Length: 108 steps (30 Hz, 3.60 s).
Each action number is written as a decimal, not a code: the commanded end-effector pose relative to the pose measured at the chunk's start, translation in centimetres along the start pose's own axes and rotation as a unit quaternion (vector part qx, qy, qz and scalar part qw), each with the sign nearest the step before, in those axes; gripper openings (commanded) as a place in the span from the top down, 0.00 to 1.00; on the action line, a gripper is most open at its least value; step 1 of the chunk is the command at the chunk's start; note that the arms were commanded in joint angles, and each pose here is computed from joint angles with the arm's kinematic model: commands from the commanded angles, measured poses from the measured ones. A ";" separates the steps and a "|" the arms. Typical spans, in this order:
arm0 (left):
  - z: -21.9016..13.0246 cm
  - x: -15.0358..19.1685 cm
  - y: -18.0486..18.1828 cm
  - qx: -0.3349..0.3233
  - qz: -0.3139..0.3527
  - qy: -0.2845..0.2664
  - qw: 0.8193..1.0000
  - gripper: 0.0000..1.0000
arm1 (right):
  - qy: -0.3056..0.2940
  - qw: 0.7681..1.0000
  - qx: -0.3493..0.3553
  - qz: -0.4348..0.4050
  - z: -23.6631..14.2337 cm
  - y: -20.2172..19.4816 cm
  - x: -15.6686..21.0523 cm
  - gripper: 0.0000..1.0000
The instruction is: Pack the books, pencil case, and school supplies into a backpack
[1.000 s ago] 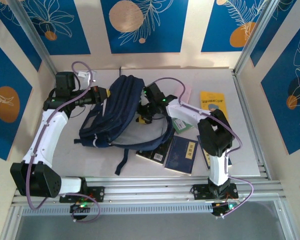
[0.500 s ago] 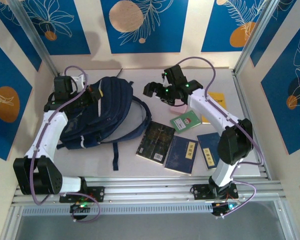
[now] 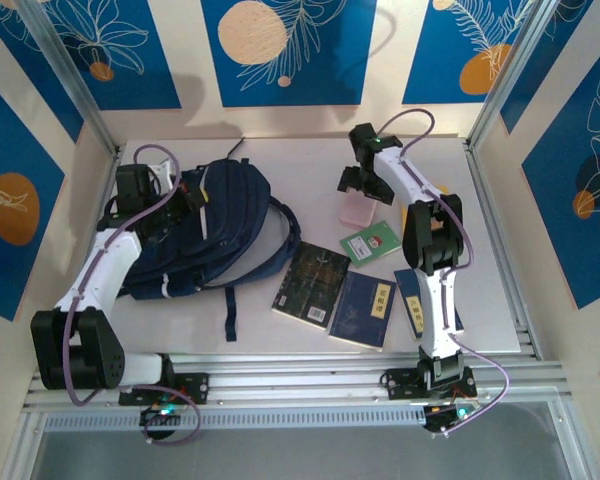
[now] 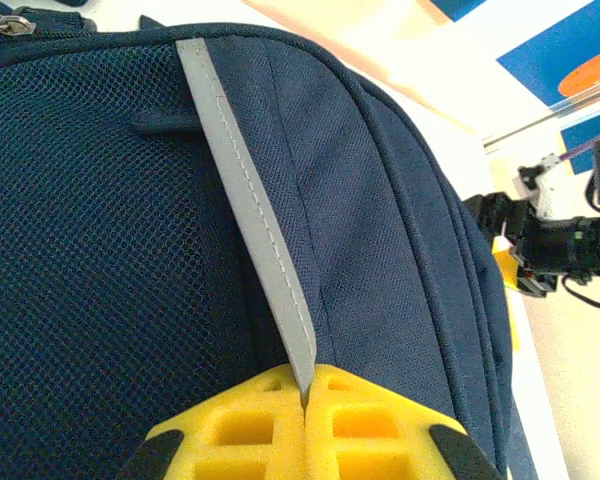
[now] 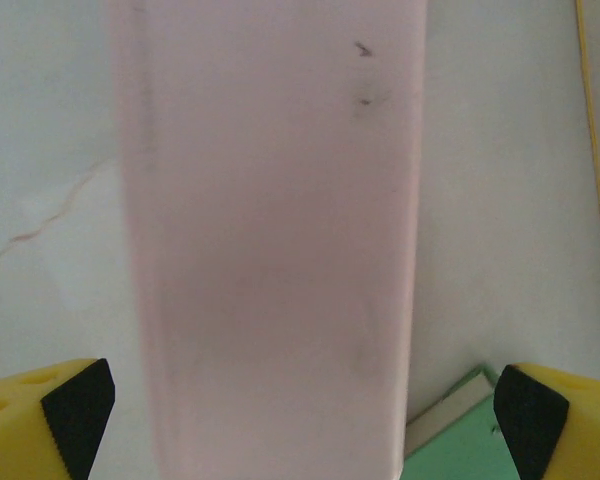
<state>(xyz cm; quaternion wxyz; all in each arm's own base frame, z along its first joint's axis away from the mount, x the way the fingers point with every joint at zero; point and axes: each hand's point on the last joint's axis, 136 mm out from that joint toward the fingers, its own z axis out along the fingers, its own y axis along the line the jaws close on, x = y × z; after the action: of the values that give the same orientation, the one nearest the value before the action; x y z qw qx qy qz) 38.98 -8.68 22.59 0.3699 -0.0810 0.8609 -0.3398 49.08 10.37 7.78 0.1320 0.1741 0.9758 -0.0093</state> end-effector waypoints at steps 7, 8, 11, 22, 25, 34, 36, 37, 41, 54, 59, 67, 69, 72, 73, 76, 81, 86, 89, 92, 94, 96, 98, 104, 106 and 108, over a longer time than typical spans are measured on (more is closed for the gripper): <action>0.3 -0.7 0.1 0.008 0.008 -0.024 1.000 1.00 | 0.044 0.998 -0.038 -0.008 1.3 0.7 0.6 0.01; 0.4 -0.7 0.1 0.009 0.009 -0.025 1.000 1.00 | 0.046 0.998 -0.038 -0.009 1.5 0.8 0.7 0.00; 0.5 -0.7 0.1 0.011 0.009 -0.024 1.000 1.00 | 0.051 0.998 -0.044 -0.011 2.0 1.3 1.0 0.00; 0.7 -0.5 0.0 0.017 0.010 -0.020 1.000 1.00 | 0.079 0.996 -0.034 -0.020 4.5 2.2 2.0 0.01; 0.8 -0.4 0.1 0.018 0.009 -0.018 1.000 1.00 | 0.084 0.996 -0.015 -0.022 5.2 1.7 2.1 0.01; 1.3 -0.2 0.5 0.012 0.003 -0.010 1.000 1.00 | 0.105 0.994 0.004 -0.023 6.8 1.2 3.0 0.03; 1.6 0.1 0.8 0.009 -0.001 -0.003 1.000 1.00 | 0.096 0.995 -0.011 -0.023 6.0 1.7 2.7 0.08; 1.7 0.2 1.0 0.006 -0.004 0.000 1.000 1.00 | 0.088 0.996 -0.020 -0.024 5.4 2.0 2.5 0.10; 2.4 0.8 1.7 -0.010 -0.015 0.017 1.000 0.84 | 0.061 0.997 -0.049 -0.029 2.5 3.3 1.6 0.19; -0.2 -0.2 -2.0 -0.010 -0.001 0.015 1.000 0.39 | -0.043 0.979 -0.168 -0.104 -9.3 9.1 3.9 0.24; -0.2 0.3 -7.0 0.059 0.004 0.042 0.997 0.28 | -0.080 0.947 -0.238 -0.199 -13.2 13.1 9.0 0.25; 2.0 2.5 -12.6 0.128 0.036 0.113 0.985 0.27 | -0.131 0.890 -0.314 -0.304 -17.8 16.1 15.5 0.25; 2.6 2.9 -12.8 0.128 0.036 0.121 0.984 0.27 | -0.129 0.881 -0.331 -0.313 -18.3 16.3 16.6 0.25; 3.4 3.3 -12.5 0.121 0.034 0.127 0.984 0.27 | -0.132 0.869 -0.348 -0.327 -19.3 16.5 18.0 0.25; 3.7 3.3 -12.3 0.119 0.032 0.129 0.984 0.27 | -0.133 0.865 -0.352 -0.331 -19.5 16.6 18.3 0.25; 4.5 3.6 -12.4 0.120 0.027 0.133 0.983 0.26 | -0.131 0.858 -0.360 -0.343 -19.8 16.9 19.4 0.25; 5.6 4.1 -13.0 0.132 0.023 0.139 0.981 0.27 | -0.125 0.852 -0.363 -0.357 -19.8 17.5 20.7 0.25; 6.4 4.9 -13.9 0.151 0.018 0.148 0.977 0.29 | -0.121 0.847 -0.372 -0.359 -19.9 18.0 21.2 0.25; 6.9 5.4 -14.1 0.156 0.016 0.153 0.976 0.30 | -0.120 0.846 -0.375 -0.359 -20.2 18.2 21.3 0.25; 7.3 5.6 -14.0 0.160 0.008 0.154 0.975 0.37 | -0.121 0.847 -0.375 -0.356 -20.2 18.3 21.1 0.25; 7.3 5.6 -14.2 0.169 0.001 0.151 0.974 0.45 | -0.122 0.850 -0.371 -0.352 -20.0 18.2 20.9 0.25; 7.3 5.5 -14.5 0.178 -0.003 0.148 0.973 0.57 | -0.120 0.854 -0.369 -0.347 -19.8 18.2 20.8 0.24; 7.3 5.4 -14.8 0.188 -0.009 0.147 0.971 0.70 | -0.117 0.857 -0.368 -0.341 -19.6 18.1 20.6 0.23; 7.1 4.9 -15.5 0.204 -0.023 0.139 0.969 0.77 | -0.115 0.864 -0.362 -0.330 -19.1 18.1 20.3 0.13; 7.0 4.6 -15.8 0.210 -0.029 0.135 0.968 0.77 | -0.119 0.871 -0.353 -0.322 -18.9 17.9 20.0 0.06; 6.9 4.4 -16.1 0.215 -0.034 0.131 0.967 0.77 | -0.126 0.877 -0.342 -0.313 -18.8 17.7 19.5 0.00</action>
<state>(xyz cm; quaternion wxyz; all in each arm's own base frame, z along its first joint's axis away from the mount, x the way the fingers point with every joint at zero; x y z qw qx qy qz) 39.30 -24.75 24.39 0.2492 0.0046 0.8339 -0.4924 31.94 34.47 19.92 0.2740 -0.2214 0.8998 0.2573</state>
